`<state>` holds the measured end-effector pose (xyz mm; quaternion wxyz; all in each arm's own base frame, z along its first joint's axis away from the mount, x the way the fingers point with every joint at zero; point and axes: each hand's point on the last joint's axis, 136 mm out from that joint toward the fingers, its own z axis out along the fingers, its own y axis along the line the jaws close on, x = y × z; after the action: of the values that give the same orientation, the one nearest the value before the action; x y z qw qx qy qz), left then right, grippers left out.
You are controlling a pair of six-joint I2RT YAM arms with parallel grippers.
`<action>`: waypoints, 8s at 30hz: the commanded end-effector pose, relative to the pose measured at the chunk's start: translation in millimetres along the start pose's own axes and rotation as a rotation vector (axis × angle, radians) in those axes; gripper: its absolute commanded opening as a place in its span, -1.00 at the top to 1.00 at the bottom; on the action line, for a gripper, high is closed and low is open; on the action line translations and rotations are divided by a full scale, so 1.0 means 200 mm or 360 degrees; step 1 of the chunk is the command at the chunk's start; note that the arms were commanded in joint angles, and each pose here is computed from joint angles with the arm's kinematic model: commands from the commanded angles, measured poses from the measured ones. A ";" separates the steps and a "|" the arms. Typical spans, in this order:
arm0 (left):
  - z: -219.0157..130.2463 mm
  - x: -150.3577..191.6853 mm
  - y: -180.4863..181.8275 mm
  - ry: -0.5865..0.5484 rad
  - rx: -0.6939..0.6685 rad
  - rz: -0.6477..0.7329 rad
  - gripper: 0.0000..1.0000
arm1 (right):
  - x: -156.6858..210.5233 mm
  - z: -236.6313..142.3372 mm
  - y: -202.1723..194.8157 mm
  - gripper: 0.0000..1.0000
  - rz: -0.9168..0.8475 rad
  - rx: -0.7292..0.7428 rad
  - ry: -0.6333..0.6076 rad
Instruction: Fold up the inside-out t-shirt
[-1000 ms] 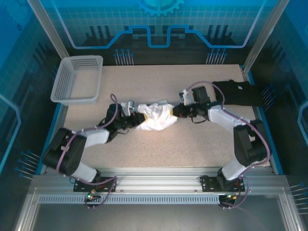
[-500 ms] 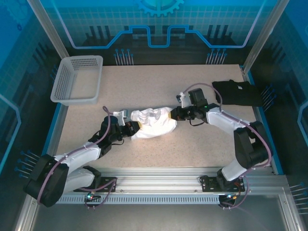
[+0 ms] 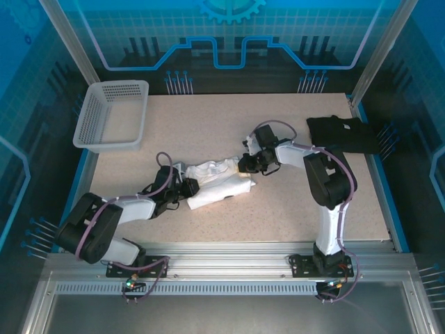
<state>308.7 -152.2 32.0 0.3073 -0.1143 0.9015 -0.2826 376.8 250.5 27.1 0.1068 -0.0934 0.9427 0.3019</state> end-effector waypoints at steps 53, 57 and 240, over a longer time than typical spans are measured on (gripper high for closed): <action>0.02 0.04 -0.23 0.0392 0.0300 -0.0200 -0.09 | 0.21 -0.08 0.14 -0.14 -0.0078 0.0034 -0.0043; 0.05 0.05 -0.21 0.0403 0.0289 -0.0204 0.01 | 0.21 -0.08 0.14 -0.14 -0.0083 0.0040 -0.0044; -0.29 -0.80 0.44 -0.0982 -0.0639 0.0698 -0.98 | -0.04 -0.96 -0.78 -0.99 -0.0376 0.1133 -0.1467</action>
<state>391.2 6.5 91.1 0.5829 -0.0579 0.8098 0.0323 383.2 12.7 79.5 0.5389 -0.0139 0.8413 -0.0406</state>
